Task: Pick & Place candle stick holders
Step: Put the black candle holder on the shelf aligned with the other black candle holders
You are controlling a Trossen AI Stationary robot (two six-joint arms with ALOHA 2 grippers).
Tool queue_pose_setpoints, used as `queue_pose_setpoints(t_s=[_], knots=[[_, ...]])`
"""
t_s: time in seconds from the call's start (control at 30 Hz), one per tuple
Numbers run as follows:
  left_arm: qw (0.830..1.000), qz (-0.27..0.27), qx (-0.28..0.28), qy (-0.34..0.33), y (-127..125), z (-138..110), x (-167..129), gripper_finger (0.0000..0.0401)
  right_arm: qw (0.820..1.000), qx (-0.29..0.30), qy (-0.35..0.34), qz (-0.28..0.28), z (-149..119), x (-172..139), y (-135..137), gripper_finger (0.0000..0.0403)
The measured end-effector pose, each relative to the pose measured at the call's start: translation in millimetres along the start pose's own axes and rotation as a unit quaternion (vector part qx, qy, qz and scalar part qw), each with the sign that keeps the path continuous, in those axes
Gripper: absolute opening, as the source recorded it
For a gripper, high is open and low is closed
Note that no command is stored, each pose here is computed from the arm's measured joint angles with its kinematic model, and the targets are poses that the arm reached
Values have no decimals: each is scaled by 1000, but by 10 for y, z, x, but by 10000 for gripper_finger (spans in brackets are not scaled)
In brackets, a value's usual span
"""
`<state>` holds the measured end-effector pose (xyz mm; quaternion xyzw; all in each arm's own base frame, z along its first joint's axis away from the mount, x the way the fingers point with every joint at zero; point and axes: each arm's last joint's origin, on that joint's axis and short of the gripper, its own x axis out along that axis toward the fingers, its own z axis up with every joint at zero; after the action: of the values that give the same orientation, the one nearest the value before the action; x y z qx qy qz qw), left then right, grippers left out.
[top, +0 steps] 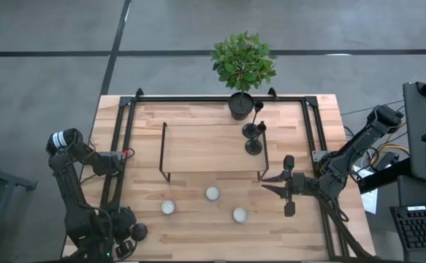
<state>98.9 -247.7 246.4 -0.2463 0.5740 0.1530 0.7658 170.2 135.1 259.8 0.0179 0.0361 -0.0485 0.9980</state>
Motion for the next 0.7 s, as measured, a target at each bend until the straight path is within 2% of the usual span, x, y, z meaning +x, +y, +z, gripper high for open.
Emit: queue_pose_setpoints(t_s=[0.27,0.53,0.7], knots=[[1000,2,11,-8,-5,100,5,76,1000,0,0,0,-1,0,-1,65],[1000,-20,13,-16,18,235,-87,75,1000,0,0,2,-1,1,1,74],[998,-36,20,-46,38,417,-151,77,999,5,5,36,-3,3,18,79]])
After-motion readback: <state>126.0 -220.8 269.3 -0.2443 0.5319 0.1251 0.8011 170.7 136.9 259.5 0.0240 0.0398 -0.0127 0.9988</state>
